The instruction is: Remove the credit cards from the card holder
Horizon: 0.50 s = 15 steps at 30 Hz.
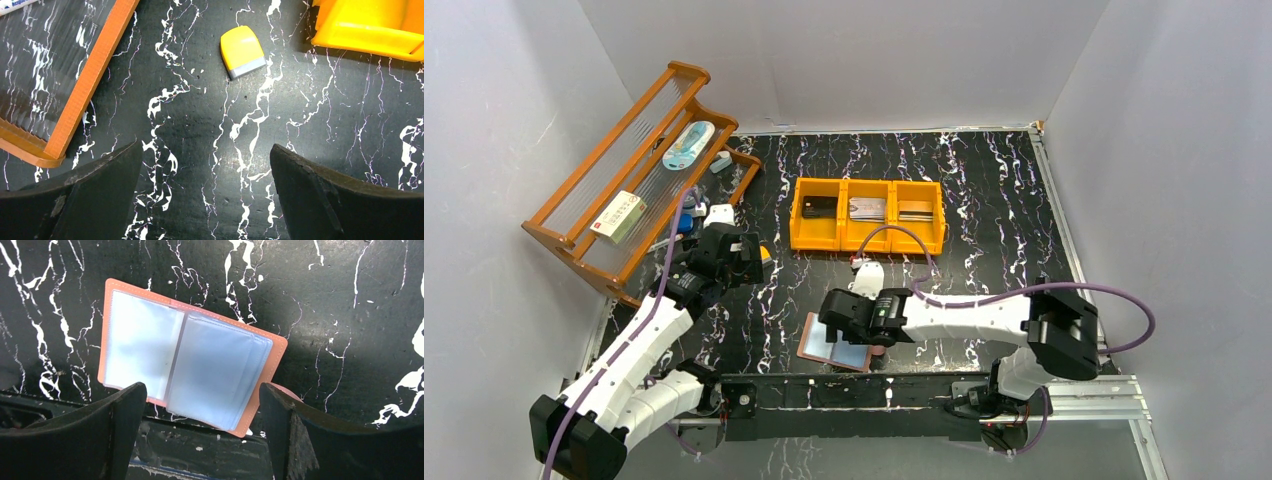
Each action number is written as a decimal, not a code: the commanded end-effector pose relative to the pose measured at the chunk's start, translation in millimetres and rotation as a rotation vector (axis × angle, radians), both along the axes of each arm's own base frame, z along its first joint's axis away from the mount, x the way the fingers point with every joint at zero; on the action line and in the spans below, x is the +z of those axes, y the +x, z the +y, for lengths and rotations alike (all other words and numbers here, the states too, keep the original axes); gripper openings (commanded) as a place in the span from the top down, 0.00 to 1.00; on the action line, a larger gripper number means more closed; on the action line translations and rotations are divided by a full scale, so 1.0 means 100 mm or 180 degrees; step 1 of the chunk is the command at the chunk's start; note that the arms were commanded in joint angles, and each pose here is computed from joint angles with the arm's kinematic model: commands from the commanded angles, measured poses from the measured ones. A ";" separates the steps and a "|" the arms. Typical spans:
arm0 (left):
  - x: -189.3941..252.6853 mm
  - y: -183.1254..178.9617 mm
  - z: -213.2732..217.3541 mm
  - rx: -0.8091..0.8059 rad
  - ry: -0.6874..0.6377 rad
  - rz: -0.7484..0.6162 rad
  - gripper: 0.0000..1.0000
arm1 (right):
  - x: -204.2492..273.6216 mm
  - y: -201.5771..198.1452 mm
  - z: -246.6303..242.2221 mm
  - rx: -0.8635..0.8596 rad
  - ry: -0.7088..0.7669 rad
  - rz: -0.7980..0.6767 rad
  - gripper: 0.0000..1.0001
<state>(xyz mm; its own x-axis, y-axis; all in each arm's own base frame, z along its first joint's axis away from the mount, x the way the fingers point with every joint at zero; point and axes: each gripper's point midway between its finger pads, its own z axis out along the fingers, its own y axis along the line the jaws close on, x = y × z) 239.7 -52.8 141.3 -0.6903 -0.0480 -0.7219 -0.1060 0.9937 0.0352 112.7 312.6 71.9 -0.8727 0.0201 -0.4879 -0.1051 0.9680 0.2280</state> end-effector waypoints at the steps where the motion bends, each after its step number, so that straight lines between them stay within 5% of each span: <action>1: 0.14 0.02 0.06 0.0109 0.0006 -0.0119 0.02 | 0.07 0.07 0.14 -0.0197 0.0051 -0.0084 0.10; 15: 0.09 0.02 0.04 0.0079 0.0001 -0.0042 0.02 | -0.38 -0.06 0.00 -0.0351 -0.0544 0.0146 0.13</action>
